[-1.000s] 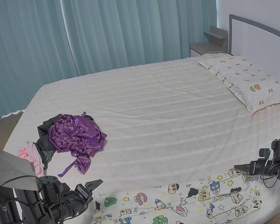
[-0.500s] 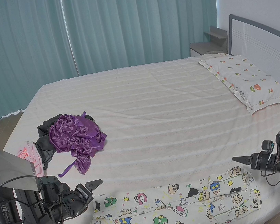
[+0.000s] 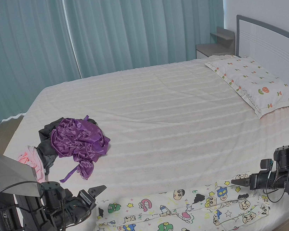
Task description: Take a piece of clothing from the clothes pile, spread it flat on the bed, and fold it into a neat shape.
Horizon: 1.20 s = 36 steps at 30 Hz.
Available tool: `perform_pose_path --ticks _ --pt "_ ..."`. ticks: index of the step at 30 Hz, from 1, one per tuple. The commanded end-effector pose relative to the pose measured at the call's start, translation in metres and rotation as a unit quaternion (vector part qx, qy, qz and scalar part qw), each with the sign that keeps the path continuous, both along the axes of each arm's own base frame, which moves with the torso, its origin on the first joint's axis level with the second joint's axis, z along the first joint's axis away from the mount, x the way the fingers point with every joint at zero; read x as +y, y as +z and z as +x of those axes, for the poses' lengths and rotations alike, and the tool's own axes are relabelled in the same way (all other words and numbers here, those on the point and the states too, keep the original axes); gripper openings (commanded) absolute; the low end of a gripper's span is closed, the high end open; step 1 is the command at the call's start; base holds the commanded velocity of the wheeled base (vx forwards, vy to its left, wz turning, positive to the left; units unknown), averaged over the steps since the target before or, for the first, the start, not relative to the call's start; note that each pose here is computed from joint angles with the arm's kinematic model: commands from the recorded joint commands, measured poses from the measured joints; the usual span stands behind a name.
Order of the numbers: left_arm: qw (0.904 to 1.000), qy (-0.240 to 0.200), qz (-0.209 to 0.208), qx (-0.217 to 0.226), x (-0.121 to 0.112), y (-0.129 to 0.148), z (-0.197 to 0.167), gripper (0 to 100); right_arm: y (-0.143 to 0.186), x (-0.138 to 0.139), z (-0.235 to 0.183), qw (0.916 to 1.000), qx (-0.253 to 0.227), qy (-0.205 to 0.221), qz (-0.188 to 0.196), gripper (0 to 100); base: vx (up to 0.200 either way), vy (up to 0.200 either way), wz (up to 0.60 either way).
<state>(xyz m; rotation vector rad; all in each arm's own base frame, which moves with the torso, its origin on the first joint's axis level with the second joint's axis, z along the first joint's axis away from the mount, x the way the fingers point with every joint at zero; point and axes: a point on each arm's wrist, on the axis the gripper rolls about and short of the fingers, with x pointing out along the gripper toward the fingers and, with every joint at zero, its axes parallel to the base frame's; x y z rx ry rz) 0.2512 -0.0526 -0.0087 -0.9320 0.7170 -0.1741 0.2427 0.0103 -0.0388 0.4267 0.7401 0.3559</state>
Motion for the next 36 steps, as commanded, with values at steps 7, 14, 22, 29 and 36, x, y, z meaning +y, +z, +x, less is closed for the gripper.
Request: perform_pose_path --ticks 7,14,22,29,36 --pt "0.9999 0.005 0.002 -0.010 -0.001 0.001 0.002 100 -0.004 -0.001 0.002 0.9997 0.000 -0.022 -0.013 100 0.000 0.000 0.00" --pt "0.9969 0.003 0.062 -0.048 -0.021 0.005 0.002 100 0.059 -0.002 -0.005 0.9916 -0.059 -0.075 0.087 100 0.000 0.000 0.00" --pt "0.9837 -0.043 0.129 -0.117 -0.028 0.025 0.015 100 0.071 -0.012 -0.029 0.9830 -0.023 -0.103 0.150 100 0.000 0.000 0.00" --pt "0.9843 -0.116 0.133 -0.017 -0.026 0.034 0.024 100 0.061 -0.023 -0.030 0.9782 0.011 -0.089 0.187 100 0.000 0.000 0.00" --pt "0.9683 -0.187 0.165 -0.001 -0.009 0.019 0.018 100 0.060 -0.024 -0.030 0.9778 0.014 -0.086 0.191 100 0.000 0.000 0.00"
